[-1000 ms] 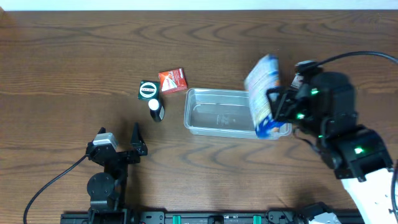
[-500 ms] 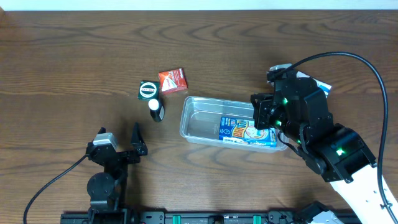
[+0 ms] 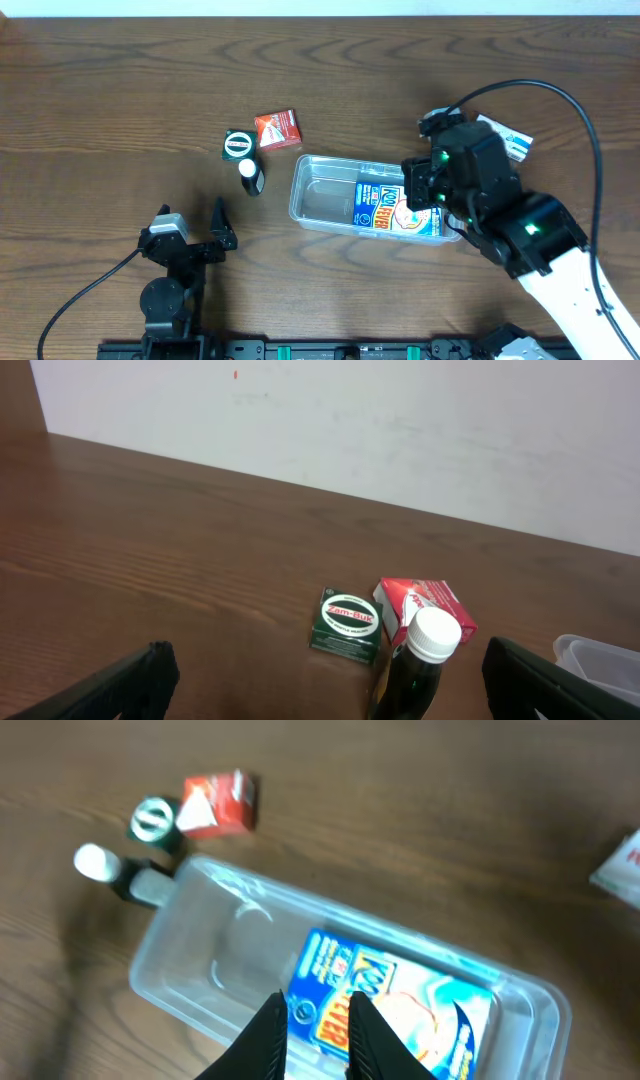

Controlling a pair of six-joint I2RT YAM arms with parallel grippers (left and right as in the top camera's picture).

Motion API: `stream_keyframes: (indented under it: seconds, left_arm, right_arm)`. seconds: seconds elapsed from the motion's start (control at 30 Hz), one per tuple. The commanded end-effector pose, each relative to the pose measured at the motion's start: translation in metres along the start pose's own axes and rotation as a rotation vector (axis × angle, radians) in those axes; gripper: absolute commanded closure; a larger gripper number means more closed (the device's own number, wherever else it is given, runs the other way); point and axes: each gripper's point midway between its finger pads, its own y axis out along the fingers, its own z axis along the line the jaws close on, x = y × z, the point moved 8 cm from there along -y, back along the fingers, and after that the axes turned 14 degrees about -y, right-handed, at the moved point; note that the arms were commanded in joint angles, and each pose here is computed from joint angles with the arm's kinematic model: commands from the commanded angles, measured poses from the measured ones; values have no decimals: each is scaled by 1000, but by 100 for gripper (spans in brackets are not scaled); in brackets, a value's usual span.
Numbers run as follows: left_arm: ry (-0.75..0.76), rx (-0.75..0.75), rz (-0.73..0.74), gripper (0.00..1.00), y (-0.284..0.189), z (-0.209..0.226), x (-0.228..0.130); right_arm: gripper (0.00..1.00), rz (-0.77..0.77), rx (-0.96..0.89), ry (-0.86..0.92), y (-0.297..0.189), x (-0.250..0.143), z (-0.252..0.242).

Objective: Pack container
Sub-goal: 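Lower the blue box into the container and open the right gripper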

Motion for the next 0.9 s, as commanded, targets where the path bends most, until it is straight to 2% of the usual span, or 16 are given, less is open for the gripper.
stream_keyframes:
  seconds: [0.0,0.07,0.17,0.23,0.27,0.57,0.87]
  left_arm:
    - [18,35,39,2,1,7,-11]
    - [18,35,38,2,1,7,-11]
    - [18,35,39,2,1,7,-11]
    - [18,35,38,2,1,7,-11]
    - [18,35,39,2,1,7,-11]
    - [18,35,38,2,1,7,-11]
    - [18,35,39,2,1,7,-11]
  right_arm:
    - [78,72,-5,-16,15,-5,-1]
    - [76,126,9,-16,26,-9,0]
    - [59,199,30,-13,43,-16,2]
    - [43,248,38,-11,54,-20,3]
    - [38,269,38,-9,58,-23,3]
    - [39,527,-45,156,80,-56,-12]
    - [44,584,-151,212,97,-63,-42]
